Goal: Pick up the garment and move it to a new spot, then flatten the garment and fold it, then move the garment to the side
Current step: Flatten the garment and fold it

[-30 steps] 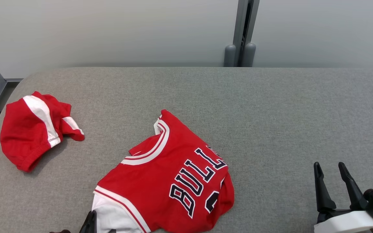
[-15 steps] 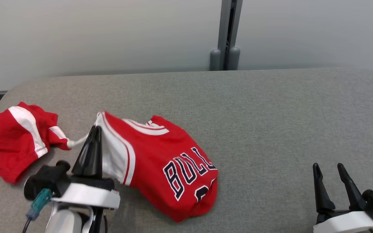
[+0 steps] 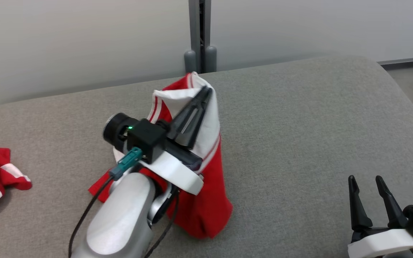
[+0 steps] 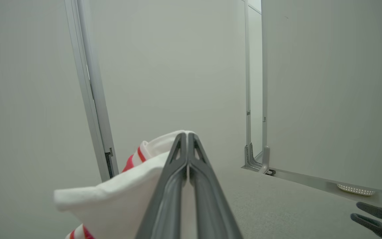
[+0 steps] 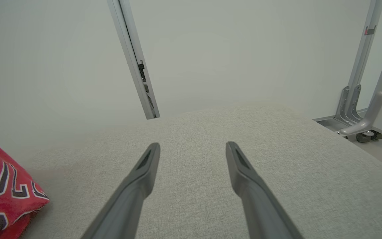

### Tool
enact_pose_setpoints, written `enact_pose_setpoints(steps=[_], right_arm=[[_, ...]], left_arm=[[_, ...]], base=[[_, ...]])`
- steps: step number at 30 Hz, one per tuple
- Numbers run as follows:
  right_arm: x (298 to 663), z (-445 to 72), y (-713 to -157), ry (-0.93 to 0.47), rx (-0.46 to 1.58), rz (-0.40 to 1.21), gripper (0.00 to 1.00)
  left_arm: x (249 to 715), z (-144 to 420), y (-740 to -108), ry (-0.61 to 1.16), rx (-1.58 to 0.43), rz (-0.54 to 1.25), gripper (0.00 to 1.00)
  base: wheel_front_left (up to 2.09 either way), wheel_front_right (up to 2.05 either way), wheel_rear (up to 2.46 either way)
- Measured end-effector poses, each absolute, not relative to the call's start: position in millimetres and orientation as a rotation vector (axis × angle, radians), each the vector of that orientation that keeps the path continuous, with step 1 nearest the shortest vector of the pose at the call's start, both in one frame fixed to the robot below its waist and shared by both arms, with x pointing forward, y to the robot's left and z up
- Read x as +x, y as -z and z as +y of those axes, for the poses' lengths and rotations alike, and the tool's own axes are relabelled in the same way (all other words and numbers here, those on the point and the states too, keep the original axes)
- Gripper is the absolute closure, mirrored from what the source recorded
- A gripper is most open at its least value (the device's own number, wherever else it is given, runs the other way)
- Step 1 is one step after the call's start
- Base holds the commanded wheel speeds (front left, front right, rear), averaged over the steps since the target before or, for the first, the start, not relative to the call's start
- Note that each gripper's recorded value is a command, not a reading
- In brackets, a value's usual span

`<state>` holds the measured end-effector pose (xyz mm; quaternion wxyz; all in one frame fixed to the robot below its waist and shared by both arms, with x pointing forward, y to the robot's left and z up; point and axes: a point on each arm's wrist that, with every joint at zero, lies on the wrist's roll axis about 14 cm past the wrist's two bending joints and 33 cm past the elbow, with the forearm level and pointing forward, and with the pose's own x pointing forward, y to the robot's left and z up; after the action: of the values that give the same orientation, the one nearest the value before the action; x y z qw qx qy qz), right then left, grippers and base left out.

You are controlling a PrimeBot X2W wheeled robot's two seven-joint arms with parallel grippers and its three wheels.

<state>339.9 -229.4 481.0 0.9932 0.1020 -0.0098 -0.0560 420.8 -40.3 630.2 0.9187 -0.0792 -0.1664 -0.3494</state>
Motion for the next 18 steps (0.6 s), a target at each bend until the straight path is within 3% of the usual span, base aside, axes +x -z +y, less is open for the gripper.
enact_pose_setpoints(steps=[9, 10, 11, 12, 18], right_arm=[[333.7, -250.1, -474.9, 0.18, 0.194, 0.0, 0.0], [333.7, -250.9, -474.0, 0.183, 0.194, 0.003, 0.0], [334.0, -251.7, -473.7, 0.186, 0.194, 0.004, 0.0], [334.0, -251.7, -473.7, 0.186, 0.194, 0.004, 0.0], [338.5, -250.4, -473.1, 0.18, 0.193, 0.006, 0.0]], left_arm=[[376.7, -136.2, -553.0, 1.045, -0.142, -0.085, 1.0], [374.3, -140.2, -546.5, 1.057, -0.136, -0.066, 0.87], [371.2, -144.8, -539.3, 1.075, -0.116, -0.047, 0.56], [371.2, -144.8, -539.3, 1.075, -0.116, -0.047, 0.0], [368.0, -151.5, -538.7, 1.076, -0.125, -0.025, 0.0]], base=[[0.0, 0.0, 0.0], [0.0, 0.0, 0.0], [0.0, 0.0, 0.0], [0.0, 0.0, 0.0], [0.0, 0.0, 0.0]])
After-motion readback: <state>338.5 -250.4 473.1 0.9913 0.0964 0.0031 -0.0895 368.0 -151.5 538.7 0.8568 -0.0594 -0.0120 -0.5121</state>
